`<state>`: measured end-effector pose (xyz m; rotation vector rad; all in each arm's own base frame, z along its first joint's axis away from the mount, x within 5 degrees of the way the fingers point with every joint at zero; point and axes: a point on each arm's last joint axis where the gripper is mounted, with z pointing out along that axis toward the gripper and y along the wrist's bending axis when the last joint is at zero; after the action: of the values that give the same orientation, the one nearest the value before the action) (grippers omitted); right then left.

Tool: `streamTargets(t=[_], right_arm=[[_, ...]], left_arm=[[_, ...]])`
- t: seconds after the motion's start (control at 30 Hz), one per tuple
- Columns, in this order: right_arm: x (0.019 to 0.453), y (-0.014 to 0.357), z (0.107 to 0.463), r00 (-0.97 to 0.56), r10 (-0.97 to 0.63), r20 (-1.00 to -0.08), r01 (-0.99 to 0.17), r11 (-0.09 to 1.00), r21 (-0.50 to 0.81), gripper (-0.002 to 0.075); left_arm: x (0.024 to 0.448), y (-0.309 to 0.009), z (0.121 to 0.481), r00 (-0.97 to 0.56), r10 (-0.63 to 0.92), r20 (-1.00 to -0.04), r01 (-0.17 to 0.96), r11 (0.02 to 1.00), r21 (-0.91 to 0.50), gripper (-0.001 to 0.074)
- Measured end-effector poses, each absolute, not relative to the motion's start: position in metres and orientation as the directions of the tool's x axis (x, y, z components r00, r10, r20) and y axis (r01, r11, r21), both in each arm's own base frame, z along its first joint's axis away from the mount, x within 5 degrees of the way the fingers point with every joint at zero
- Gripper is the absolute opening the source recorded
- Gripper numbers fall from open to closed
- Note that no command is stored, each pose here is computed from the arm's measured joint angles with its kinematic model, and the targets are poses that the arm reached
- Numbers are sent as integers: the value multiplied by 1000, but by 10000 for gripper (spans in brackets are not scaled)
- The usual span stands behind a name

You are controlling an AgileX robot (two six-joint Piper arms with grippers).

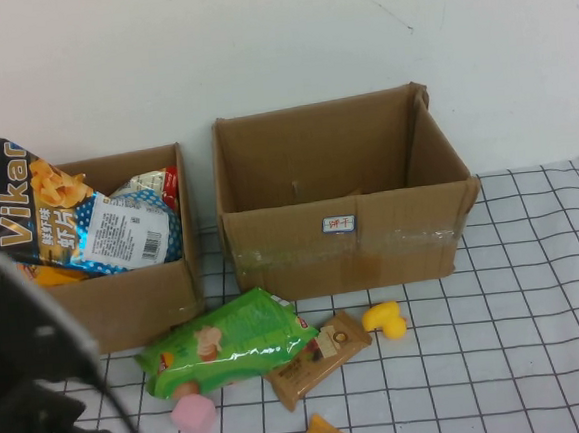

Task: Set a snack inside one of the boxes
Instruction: Pick up the potato chip

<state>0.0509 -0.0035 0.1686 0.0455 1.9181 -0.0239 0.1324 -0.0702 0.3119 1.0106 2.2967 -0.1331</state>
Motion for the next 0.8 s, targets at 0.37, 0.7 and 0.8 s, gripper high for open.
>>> streamTargets(t=[0.37, 0.7, 0.8], right_arm=[[51, -3, 169, -338, 20, -941, 43, 999, 6, -1], [51, -3, 169, -335, 20, -942, 43, 999, 6, -1], [51, -3, 169, -334, 20, -942, 43, 999, 6, -1]], left_arm=[[192, -141, 242, -433, 862, -265, 757, 507, 411, 566], [242, -187, 197, -522, 835, -173, 719, 541, 437, 570], [254, -201, 181, -552, 821, -145, 722, 558, 409, 570]])
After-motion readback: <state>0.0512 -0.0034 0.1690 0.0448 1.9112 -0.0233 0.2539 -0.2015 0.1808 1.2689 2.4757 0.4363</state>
